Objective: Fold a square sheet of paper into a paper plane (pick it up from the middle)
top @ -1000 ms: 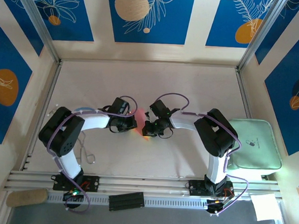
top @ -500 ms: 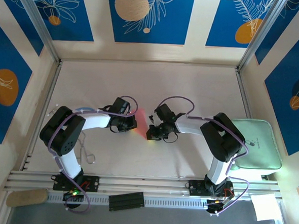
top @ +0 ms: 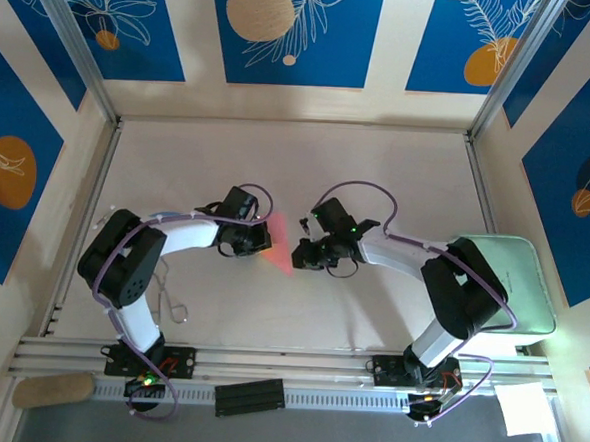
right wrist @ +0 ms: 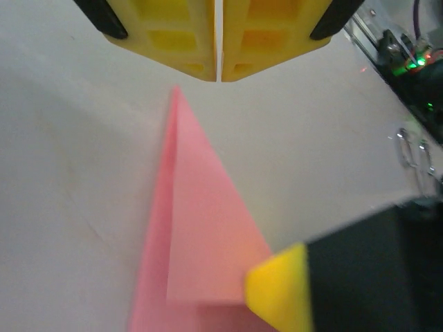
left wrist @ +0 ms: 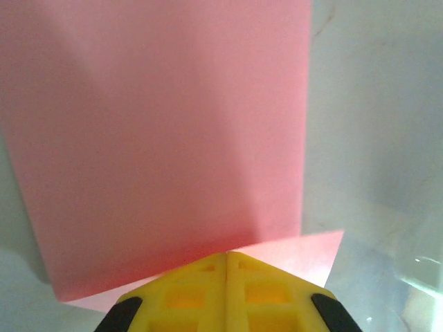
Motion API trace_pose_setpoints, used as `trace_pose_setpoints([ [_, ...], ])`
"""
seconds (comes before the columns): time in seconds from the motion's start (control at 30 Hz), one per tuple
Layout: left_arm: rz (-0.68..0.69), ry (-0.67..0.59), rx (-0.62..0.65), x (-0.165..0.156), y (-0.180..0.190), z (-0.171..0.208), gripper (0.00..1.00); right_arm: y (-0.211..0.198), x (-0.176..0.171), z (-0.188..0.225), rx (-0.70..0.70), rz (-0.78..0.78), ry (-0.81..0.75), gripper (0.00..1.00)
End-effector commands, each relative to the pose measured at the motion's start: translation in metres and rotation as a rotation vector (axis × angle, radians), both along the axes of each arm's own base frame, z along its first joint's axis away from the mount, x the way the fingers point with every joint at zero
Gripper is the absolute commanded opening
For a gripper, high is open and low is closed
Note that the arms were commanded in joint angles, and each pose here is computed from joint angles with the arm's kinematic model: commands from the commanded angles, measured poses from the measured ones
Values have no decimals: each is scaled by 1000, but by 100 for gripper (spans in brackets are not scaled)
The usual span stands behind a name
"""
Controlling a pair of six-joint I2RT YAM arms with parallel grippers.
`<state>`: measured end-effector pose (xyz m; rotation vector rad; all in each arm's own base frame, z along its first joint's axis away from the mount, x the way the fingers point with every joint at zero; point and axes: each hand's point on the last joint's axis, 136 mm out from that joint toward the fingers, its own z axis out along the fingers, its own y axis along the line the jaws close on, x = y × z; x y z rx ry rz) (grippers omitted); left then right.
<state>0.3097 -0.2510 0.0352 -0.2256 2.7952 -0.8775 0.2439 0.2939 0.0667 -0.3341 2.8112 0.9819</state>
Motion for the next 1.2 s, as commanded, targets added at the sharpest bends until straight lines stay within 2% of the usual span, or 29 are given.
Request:
trace_pose_setpoints([
  [0.0, 0, -17, -14, 4, -3, 13, 5, 18, 4, 3, 53, 30, 51, 9],
  [0.13, 7, 12, -8, -1, -1, -1, 4, 35, 2, -10, 45, 75, 84, 6],
  [0.33, 14, 31, 27, -6, 6, -14, 4, 40, 11, -22, 15, 52, 91, 5],
  [0.77, 24, 70, 98, -12, 17, -35, 3, 27, 3, -52, -63, 39, 166, 5],
  [1.17, 32, 101, 167, -20, 31, -49, 2, -10, -33, -55, -91, 50, 202, 5],
])
